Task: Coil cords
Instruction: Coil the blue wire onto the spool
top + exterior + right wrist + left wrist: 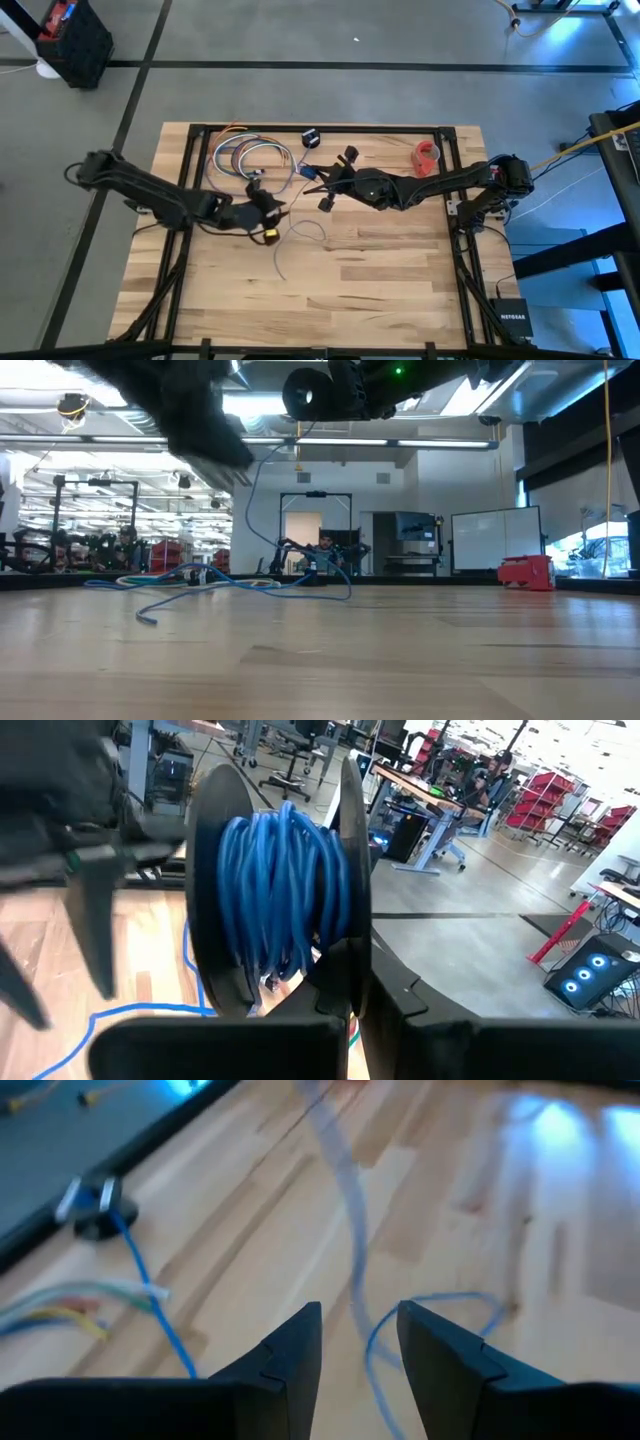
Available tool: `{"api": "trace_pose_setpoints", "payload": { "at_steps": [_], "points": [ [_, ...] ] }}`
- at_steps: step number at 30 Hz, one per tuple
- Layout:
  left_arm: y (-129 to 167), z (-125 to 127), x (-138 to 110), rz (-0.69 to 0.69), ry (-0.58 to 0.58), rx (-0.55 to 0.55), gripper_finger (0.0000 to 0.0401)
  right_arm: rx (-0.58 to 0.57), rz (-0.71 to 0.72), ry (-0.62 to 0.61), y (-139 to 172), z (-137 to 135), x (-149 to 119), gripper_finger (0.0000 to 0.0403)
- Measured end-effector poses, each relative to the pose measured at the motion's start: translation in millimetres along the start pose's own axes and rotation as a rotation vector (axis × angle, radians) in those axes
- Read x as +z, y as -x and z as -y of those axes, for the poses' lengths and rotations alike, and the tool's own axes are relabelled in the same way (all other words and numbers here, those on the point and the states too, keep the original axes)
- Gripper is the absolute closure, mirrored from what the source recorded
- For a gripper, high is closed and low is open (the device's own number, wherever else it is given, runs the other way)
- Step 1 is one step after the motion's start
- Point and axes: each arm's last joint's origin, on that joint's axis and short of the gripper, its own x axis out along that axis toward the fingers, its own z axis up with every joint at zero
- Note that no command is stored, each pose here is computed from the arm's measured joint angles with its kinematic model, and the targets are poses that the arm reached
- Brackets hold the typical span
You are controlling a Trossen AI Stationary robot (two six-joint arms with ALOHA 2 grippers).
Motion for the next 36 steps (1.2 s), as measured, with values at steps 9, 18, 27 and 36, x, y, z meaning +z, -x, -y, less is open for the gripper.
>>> {"api": "trace_pose_setpoints", "payload": {
  "at_steps": [9,18,27,36],
  "points": [
    [-20,0,-18,-0.008,0.065,0.008,0.0274,0.001,-0.004,0.006,0,0,0,0.0391],
    [-35,2,-21,-0.024,0.043,-0.014,0.0274,0.002,-0.006,0.008,0,0,-1,0.0391],
    [-34,2,-23,-0.04,-0.018,-0.01,0.039,0.002,-0.007,0.008,0,0,-1,0.0391],
    [-1,-20,-10,-0.105,-0.085,0.156,0.0397,0.041,0.01,0.004,0,-1,0,0.0391]
  ]
}}
